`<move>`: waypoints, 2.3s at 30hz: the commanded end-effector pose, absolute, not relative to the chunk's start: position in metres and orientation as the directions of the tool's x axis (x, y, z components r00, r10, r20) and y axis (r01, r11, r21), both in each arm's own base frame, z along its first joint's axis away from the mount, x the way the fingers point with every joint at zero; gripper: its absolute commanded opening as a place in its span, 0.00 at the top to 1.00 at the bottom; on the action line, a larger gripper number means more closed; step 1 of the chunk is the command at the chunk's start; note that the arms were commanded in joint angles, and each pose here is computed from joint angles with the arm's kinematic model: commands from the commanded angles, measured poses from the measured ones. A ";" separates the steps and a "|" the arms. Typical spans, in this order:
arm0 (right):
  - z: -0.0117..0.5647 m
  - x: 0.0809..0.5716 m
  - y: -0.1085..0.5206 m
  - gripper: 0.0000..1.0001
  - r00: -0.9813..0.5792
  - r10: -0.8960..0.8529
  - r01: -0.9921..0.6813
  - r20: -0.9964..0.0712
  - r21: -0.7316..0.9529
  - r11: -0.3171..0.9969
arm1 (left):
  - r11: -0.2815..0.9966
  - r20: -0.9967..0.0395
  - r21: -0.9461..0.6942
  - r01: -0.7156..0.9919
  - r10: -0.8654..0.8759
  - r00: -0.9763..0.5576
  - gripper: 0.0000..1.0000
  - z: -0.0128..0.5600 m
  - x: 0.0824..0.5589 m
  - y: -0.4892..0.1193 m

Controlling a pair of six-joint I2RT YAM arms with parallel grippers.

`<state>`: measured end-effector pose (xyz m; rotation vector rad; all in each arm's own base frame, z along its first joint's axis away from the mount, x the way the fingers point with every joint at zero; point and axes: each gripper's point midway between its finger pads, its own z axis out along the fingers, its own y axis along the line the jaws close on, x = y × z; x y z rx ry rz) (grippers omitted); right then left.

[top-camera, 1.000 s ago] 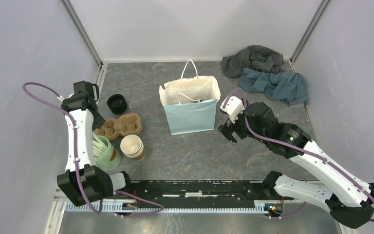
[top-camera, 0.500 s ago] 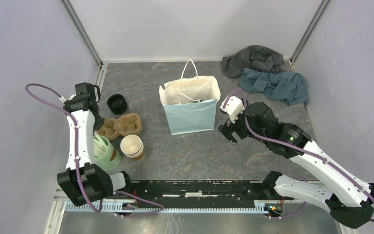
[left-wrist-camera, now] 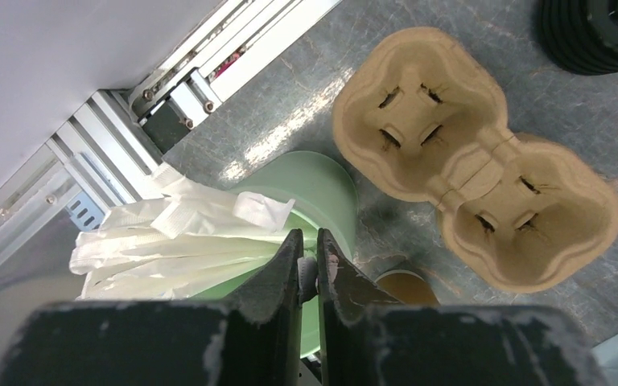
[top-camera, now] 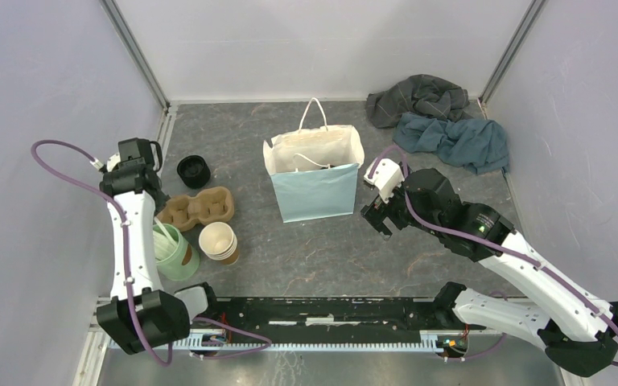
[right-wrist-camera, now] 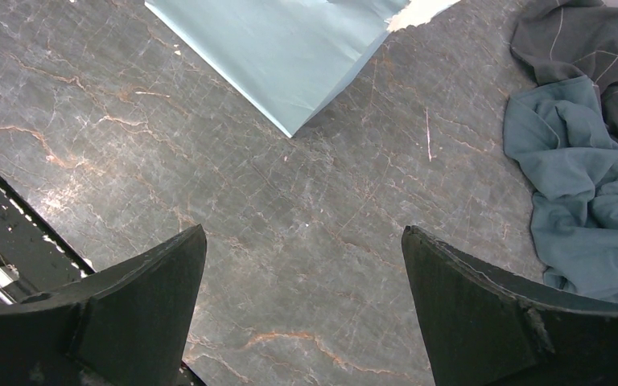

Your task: Pack the takeout coffee

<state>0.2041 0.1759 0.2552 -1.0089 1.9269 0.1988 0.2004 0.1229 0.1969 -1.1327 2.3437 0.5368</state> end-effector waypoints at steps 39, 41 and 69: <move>0.324 0.212 0.144 0.02 -0.339 -0.388 -0.495 -0.857 -0.188 0.848 | 0.802 -0.919 -0.387 0.455 -0.293 -0.264 0.98 0.496 0.285 -0.114; 0.329 0.215 0.145 0.02 -0.352 -0.370 -0.479 -0.860 -0.174 0.861 | 0.817 -0.926 -0.349 0.459 -0.225 -0.305 0.98 0.477 0.294 -0.131; 0.320 0.234 0.142 0.02 -0.448 -0.271 -0.306 -0.852 -0.138 0.942 | 0.943 -0.875 0.107 0.314 0.239 -0.422 0.17 0.342 0.338 -0.228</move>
